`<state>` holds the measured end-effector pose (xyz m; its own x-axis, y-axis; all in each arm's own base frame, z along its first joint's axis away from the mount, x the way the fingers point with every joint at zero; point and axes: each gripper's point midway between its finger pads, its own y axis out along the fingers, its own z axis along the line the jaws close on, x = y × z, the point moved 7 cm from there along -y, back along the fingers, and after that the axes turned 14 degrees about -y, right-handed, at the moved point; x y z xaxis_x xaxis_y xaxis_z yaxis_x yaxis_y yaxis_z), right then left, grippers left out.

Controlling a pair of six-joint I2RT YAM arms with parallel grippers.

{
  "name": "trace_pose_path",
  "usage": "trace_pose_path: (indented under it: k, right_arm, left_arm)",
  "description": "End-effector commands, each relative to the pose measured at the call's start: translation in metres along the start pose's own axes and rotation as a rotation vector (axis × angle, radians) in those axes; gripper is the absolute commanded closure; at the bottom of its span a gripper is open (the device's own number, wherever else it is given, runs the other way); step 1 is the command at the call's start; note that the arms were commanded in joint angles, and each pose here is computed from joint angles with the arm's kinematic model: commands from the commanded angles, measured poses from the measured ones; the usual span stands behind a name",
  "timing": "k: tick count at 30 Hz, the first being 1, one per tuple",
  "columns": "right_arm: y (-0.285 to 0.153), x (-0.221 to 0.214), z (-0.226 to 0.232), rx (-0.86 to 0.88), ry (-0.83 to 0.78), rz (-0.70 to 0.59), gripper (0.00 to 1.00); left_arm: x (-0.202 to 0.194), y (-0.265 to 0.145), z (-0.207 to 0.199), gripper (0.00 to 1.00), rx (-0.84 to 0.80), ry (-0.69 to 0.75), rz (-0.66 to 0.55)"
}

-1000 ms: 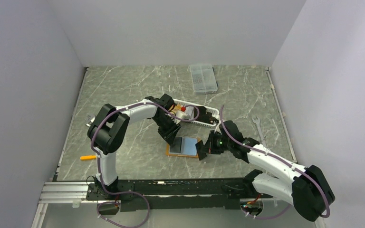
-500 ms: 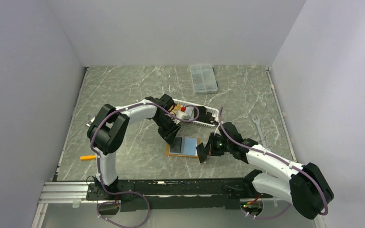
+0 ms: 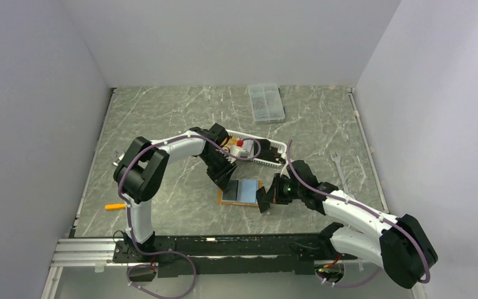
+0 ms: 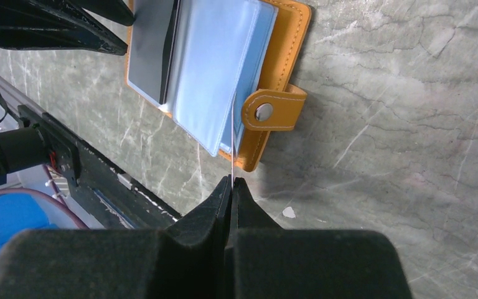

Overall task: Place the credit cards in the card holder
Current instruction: Turn over the card slot in the card holder.

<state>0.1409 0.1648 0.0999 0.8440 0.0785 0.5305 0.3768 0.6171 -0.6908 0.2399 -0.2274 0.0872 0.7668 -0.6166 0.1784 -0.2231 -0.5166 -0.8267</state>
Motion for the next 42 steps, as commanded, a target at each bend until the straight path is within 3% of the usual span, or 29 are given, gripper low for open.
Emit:
trace_pose_path:
  k: [1, 15, 28, 37, 42]
  right_arm:
    - [-0.001, 0.005, 0.005, 0.040, -0.007, -0.038, 1.00]
    - [-0.013, 0.021, 0.018, 0.078, -0.028, -0.093, 1.00]
    - [0.009, 0.048, 0.039, 0.234, -0.038, -0.131, 1.00]
    - [0.028, 0.053, 0.043, 0.268, -0.042, -0.091, 1.00]
    - [0.046, 0.047, 0.037, 0.272, -0.027, -0.032, 1.00]
  left_arm:
    - [0.000, -0.003, -0.004, 0.64, 0.014, 0.037, -0.018]
    - [0.002, -0.007, -0.009, 0.64, -0.008, 0.049, -0.027]
    - [0.008, -0.033, -0.007, 0.64, -0.144, 0.032, -0.104]
    - [0.001, -0.049, 0.012, 0.63, -0.137, 0.044, -0.123]
    - [0.002, -0.062, 0.019, 0.62, -0.103, 0.142, -0.156]
